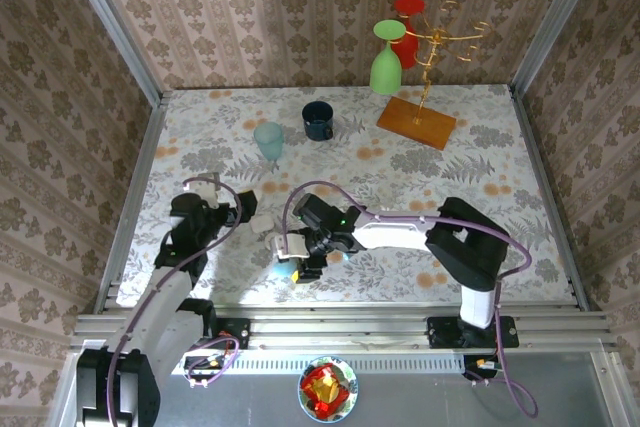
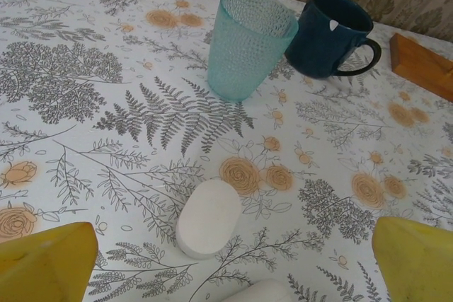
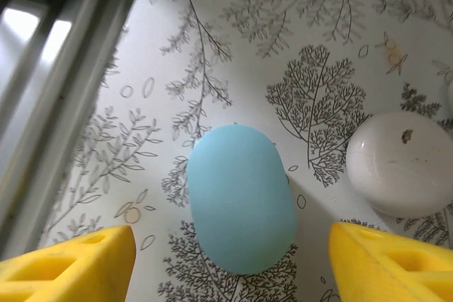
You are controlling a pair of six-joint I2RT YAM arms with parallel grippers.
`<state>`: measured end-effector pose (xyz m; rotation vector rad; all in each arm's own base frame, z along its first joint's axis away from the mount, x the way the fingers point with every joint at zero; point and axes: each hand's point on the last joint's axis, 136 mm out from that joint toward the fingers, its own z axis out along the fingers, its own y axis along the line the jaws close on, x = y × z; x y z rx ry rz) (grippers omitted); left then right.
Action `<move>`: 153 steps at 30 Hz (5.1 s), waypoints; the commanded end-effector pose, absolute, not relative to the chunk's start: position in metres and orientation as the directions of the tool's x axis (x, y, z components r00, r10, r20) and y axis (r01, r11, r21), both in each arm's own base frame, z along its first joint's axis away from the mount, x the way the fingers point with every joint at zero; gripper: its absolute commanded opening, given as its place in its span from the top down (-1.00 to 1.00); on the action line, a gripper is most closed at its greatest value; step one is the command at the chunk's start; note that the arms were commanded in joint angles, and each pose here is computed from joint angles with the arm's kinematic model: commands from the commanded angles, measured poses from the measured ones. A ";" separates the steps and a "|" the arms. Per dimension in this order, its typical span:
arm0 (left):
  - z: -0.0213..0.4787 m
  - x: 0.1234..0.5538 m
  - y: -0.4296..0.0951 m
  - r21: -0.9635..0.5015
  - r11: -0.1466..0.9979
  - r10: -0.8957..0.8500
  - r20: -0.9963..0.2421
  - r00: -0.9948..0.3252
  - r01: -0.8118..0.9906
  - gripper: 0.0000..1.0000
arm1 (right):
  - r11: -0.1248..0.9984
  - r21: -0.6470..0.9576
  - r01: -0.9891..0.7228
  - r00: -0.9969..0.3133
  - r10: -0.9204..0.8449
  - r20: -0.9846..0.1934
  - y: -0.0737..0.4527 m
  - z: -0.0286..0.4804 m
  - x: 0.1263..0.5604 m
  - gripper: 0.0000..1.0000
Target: Insert the wireless bluetooth earbuds into the charging case
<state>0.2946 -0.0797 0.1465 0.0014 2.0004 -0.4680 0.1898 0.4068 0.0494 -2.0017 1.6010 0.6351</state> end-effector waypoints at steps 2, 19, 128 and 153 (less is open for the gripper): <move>0.154 0.294 -0.080 -0.353 0.912 -0.230 -0.862 -0.452 0.208 -1.00 | -0.209 -0.117 -0.971 0.238 -0.791 -0.564 0.406 0.030 0.196 -0.38; 0.153 0.291 -0.079 -0.347 0.914 -0.228 -0.869 -0.438 0.212 -1.00 | -0.194 -0.080 -0.978 0.203 -0.788 -0.581 0.421 0.019 0.195 0.08; 0.219 0.163 -0.297 0.030 -0.024 -0.009 -1.000 0.029 0.999 0.14 | 0.052 -0.085 -0.995 0.036 -0.609 -0.793 0.299 0.211 0.215 0.67; 0.225 0.162 -0.297 0.038 -0.030 -0.028 -0.999 0.037 0.999 0.03 | 0.075 -0.076 -0.994 0.011 -0.631 -0.775 0.297 0.203 0.218 0.66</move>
